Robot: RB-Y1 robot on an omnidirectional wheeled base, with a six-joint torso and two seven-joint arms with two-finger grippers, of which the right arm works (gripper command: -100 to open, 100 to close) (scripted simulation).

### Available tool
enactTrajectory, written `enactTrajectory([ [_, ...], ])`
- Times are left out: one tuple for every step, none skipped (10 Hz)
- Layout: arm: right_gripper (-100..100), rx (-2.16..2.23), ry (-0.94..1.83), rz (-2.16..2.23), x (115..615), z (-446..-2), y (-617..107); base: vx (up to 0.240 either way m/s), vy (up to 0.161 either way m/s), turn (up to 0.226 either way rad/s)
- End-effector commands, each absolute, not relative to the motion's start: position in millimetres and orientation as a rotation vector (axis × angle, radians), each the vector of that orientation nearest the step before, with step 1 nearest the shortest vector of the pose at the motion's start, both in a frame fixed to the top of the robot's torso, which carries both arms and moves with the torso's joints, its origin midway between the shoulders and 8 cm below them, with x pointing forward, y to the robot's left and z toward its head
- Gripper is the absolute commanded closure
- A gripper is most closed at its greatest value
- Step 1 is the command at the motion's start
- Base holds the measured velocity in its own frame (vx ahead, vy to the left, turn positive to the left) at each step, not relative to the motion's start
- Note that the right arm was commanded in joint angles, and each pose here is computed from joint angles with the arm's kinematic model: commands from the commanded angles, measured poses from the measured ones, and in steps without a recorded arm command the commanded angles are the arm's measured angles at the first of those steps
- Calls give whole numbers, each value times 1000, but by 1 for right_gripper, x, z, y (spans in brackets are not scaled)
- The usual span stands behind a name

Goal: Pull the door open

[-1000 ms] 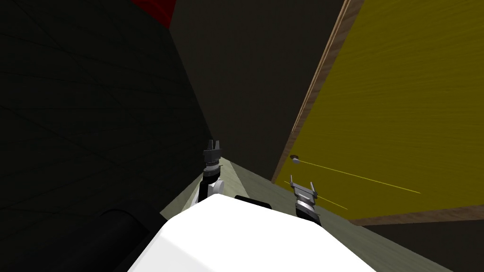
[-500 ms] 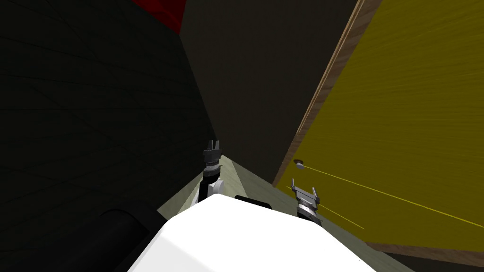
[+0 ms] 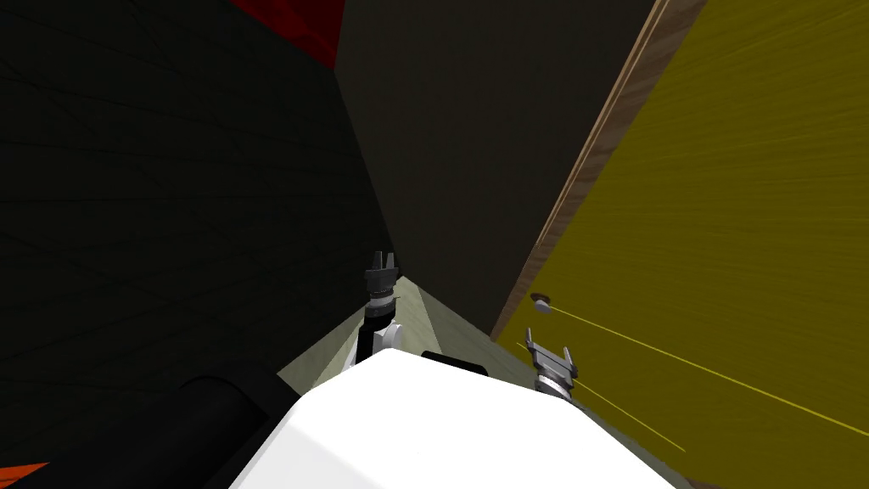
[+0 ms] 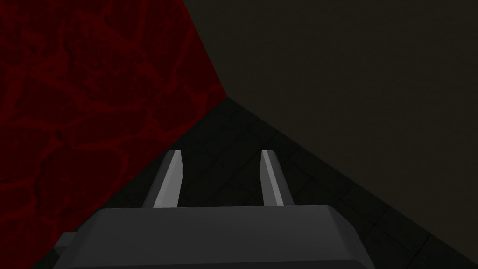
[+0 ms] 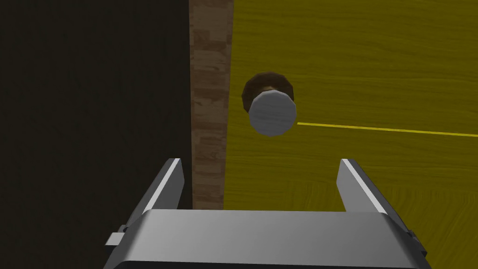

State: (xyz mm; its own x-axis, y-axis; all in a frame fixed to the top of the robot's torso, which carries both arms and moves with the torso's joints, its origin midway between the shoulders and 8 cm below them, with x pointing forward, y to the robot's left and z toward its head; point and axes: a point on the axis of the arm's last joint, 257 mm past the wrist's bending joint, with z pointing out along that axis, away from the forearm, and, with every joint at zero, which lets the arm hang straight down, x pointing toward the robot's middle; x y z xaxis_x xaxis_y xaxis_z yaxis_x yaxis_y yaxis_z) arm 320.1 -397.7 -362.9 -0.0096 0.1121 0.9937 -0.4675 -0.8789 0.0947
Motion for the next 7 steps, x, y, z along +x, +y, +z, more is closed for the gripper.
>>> enactTrajectory([
  [-100, 1889, -417, 1939, 316, -373, -402, 20, -102, 176],
  [-100, 1898, -443, 1935, 312, -378, -404, 40, -116, 171],
  [-100, 1907, -470, 1931, 309, -382, -406, 19, -110, 124],
  [-100, 1917, -504, 1925, 305, -389, -409, -2, -129, 152],
  [-100, 1911, -481, 1928, 307, -385, -408, -1, -66, 37],
  [-100, 1913, -491, 1924, 301, -389, -423, 132, -10, 37],
  [-100, 1913, -492, 1923, 299, -390, -429, 187, -24, 35],
])
